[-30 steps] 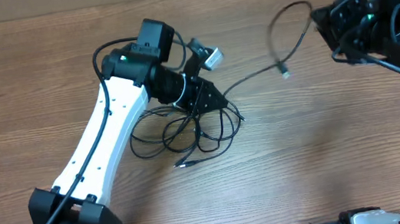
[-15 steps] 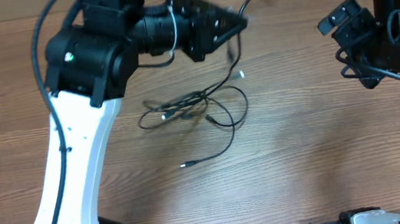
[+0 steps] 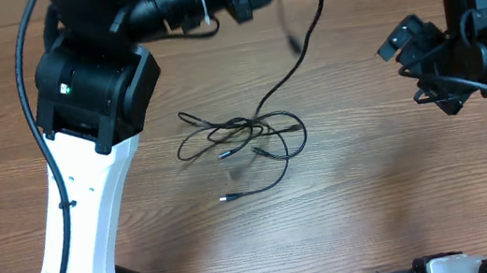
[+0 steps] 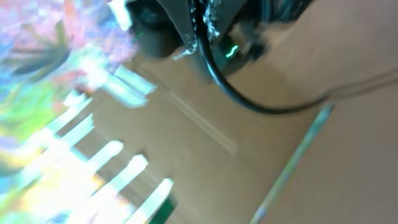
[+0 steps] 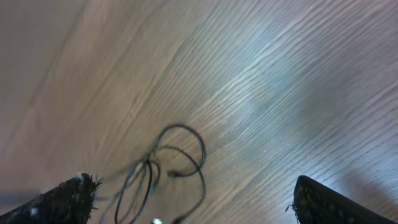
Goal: Untangle cables
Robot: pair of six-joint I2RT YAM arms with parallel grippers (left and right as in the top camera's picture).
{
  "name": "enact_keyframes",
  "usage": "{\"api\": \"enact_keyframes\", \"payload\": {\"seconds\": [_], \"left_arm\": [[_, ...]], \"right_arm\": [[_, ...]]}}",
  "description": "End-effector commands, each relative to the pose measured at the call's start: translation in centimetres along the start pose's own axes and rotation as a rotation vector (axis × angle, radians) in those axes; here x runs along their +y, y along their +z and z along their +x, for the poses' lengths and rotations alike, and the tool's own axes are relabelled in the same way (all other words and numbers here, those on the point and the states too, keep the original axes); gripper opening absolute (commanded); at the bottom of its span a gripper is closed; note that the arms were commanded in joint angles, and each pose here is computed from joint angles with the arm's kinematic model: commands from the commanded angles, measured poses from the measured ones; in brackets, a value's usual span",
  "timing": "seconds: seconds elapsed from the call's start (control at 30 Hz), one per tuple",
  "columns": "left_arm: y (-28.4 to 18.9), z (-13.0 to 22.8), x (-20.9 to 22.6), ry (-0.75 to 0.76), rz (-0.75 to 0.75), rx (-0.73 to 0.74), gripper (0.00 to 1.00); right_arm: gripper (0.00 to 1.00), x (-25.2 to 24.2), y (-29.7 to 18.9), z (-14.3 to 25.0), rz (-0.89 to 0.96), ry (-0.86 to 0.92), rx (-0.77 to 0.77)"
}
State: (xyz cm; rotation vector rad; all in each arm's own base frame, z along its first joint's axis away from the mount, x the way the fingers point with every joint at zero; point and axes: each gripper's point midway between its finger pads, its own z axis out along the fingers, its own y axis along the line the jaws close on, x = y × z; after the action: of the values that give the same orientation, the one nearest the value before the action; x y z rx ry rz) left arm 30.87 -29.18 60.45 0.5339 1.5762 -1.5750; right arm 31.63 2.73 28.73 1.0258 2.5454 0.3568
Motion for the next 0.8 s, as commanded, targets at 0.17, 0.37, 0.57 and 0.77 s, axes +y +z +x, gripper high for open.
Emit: {"api": "enact_keyframes", "payload": {"seconds": [0.17,0.37,0.57,0.77], "left_arm": [[-1.0,-4.7,-3.4,-0.007,0.07,-0.201,0.04],[-1.0,-2.7,3.1,0.103,-0.198,-0.146,0.04],[-3.1,-1.8,11.6,0.11,-0.518,-0.116,0.04],[-4.4,-2.1,17.1,0.095,-0.554,-0.076,0.04]], "right_arm": [[1.0,0.2,1.3,1.3,0.0,-0.079,0.1],[1.0,0.1,1.3,1.5,-0.001,-0.125,0.107],[1.0,0.3,1.3,1.3,-0.007,-0.127,0.101],[1.0,0.3,1.3,1.3,-0.009,-0.127,0.099]]}}
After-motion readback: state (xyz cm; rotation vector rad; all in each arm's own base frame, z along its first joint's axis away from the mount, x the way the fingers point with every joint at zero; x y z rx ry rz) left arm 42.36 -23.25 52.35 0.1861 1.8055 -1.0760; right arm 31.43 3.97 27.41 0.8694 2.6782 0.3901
